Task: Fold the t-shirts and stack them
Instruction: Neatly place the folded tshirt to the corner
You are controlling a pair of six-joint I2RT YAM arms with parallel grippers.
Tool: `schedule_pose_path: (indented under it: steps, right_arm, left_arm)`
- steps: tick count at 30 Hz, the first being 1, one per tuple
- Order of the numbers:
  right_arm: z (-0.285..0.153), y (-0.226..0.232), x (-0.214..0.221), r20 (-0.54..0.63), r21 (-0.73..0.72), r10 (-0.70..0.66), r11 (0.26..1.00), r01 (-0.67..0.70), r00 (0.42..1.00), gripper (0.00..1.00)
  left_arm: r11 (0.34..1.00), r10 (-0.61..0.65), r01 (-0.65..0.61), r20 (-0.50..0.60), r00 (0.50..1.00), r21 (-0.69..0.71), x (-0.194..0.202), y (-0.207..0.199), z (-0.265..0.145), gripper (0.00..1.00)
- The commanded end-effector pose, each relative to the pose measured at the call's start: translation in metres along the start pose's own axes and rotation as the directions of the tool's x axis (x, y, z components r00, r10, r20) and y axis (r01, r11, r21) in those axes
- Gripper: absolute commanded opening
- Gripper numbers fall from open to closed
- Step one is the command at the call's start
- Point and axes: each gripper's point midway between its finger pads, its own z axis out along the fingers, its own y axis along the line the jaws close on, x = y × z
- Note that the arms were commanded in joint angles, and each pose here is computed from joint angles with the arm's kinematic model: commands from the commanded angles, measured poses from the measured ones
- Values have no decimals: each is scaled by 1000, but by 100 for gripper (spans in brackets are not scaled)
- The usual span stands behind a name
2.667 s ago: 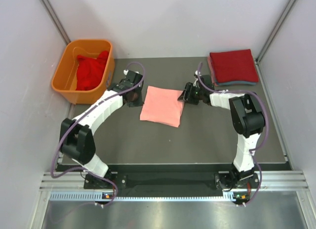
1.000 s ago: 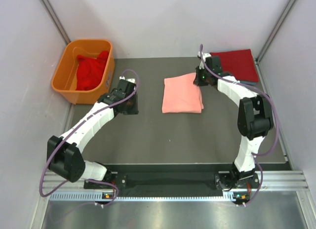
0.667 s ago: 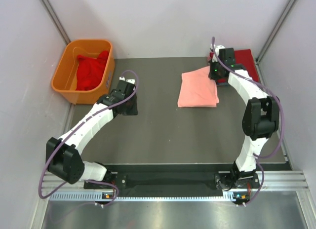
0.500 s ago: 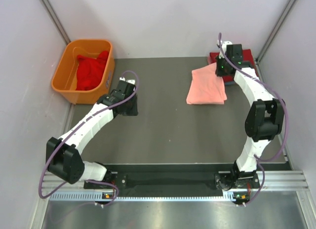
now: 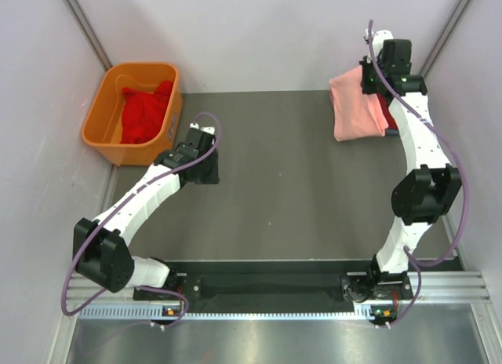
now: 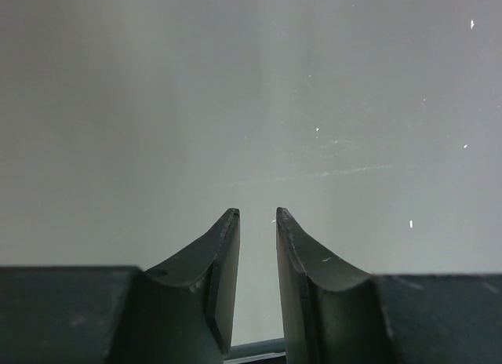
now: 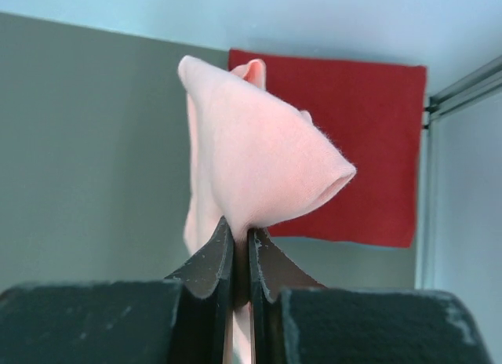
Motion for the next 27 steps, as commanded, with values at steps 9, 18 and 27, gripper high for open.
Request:
schedule_pose_path:
  steps: [9,18,27]
  right_arm:
    - [-5,-69,-36,54,176,-95,981,84,994,0]
    - [52,-126,-43,82,254,-154,959,129,985,0]
    - [127,-169,-27,124,388,-264,900,198,956,0]
  left_arm:
    - [999,24,-24,28,999,25,-4,-4,-5,33]
    - [998,23,-23,-2,1000,55,0,-10,0,33]
    - [999,26,-24,-35,999,39,6,-8,8,32]
